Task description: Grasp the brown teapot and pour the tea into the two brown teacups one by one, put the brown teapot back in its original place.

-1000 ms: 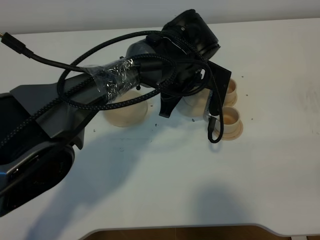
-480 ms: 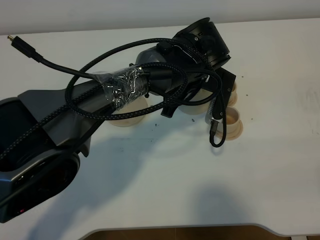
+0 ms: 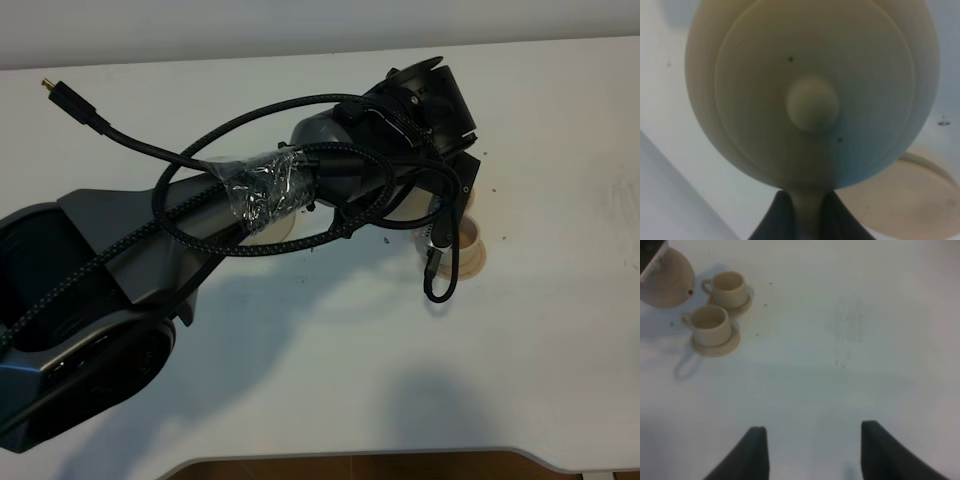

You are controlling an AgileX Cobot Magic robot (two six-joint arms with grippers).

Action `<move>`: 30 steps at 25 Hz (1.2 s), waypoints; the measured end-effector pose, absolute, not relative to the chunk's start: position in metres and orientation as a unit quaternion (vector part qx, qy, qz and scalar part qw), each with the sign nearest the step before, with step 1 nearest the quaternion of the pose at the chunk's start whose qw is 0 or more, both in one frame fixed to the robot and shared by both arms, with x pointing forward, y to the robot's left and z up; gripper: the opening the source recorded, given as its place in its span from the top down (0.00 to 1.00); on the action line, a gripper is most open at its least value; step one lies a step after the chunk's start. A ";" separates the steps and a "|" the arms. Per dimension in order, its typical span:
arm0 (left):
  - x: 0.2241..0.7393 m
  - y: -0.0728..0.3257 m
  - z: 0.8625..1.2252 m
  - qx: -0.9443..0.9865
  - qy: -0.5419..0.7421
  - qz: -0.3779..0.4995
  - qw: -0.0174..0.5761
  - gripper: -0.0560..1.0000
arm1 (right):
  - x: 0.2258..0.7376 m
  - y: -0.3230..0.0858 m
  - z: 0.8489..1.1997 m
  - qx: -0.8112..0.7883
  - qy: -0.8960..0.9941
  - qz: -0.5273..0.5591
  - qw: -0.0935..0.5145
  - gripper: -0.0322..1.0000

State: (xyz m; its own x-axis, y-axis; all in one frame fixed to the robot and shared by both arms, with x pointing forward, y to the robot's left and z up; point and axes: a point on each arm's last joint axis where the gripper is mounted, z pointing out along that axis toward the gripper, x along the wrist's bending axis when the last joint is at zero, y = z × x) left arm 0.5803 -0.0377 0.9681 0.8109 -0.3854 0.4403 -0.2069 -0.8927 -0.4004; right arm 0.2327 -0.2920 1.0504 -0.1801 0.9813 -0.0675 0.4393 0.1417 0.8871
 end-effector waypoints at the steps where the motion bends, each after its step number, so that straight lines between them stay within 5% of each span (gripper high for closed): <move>1: 0.580 -0.039 0.968 -0.935 0.160 -0.267 0.171 0.85 | 0.233 -0.292 1.050 0.533 0.667 0.381 0.355 0.54; 30: 0.577 -0.049 0.955 -0.914 0.184 -0.293 0.210 0.85 | 0.233 -0.292 1.050 0.533 0.667 0.381 0.355 0.54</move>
State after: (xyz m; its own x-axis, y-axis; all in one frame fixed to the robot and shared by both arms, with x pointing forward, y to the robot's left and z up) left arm 0.5766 -0.0485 0.9548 0.7602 -0.4597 0.4591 -0.2137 -0.8442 -0.4915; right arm 0.2327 -0.2920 1.0504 -0.1801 0.9813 -0.0675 0.4393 0.1417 0.8871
